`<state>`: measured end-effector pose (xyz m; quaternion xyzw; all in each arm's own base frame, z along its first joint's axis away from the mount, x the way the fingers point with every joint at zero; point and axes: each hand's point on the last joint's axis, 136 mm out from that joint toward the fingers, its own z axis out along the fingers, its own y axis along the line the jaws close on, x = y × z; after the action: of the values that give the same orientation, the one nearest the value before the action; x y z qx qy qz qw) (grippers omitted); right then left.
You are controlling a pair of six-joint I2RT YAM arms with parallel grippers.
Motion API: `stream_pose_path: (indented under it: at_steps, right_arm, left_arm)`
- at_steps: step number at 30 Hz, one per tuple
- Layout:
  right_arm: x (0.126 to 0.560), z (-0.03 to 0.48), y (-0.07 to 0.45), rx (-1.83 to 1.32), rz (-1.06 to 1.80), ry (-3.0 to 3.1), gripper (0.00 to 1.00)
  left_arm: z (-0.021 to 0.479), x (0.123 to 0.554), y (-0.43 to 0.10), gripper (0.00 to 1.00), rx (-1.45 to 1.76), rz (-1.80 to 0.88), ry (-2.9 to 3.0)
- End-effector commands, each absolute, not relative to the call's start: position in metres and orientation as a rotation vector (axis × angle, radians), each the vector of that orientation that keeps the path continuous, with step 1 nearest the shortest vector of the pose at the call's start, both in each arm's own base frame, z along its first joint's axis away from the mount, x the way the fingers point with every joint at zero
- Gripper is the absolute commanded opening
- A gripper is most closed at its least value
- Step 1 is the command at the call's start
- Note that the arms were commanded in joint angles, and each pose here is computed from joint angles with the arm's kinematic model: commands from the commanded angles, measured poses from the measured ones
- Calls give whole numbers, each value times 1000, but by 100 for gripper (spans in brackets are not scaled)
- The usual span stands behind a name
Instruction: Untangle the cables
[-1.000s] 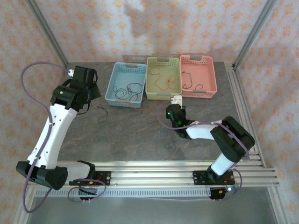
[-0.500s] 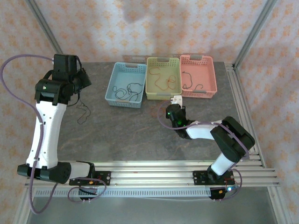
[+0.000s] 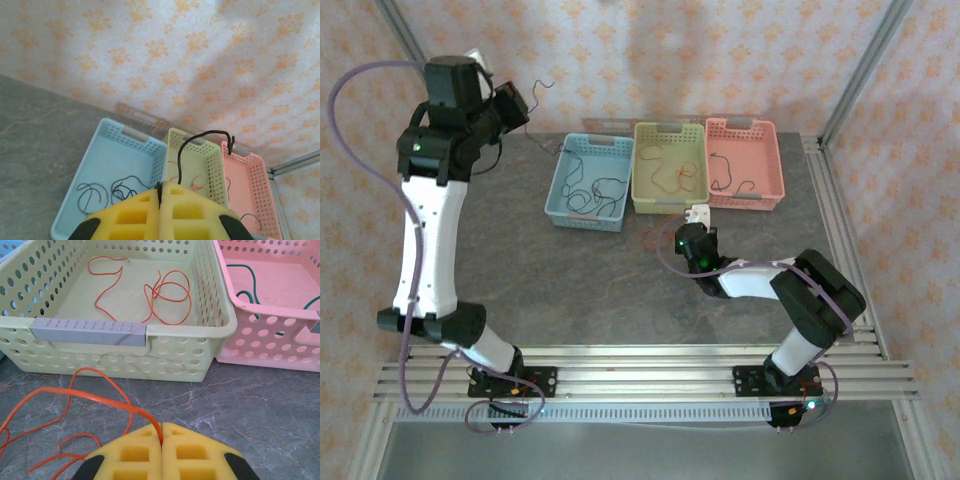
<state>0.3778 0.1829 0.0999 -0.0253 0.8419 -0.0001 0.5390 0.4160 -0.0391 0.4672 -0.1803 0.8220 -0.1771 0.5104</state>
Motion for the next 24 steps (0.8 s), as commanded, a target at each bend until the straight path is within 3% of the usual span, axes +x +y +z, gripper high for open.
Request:
stream_pose_path:
  at_steps: [1,7,12,14,18,24]
  right_arm:
    - [382,111,181,-19,16,1974,0]
    - [382,111,181,-20,20,1974,0]
    - [382,110,182,-24,22,1977,0]
    - [382,110,182,-24,23,1977,0]
    - [382,110,183,-25,24,1977,0]
    - [382,110,183,-25,24,1977,0]
  left_arm:
    - [455,450,-53,0,-425,-477,2005]
    - [363,512,-84,0,-395,-433,2194]
    - [276,533,-116,1,-298,-338,2394]
    - [253,535,-119,13,-315,-329,2442]
    - [243,531,-113,49,-348,-284,2469]
    - [287,495,-98,59,-382,-256,2385]
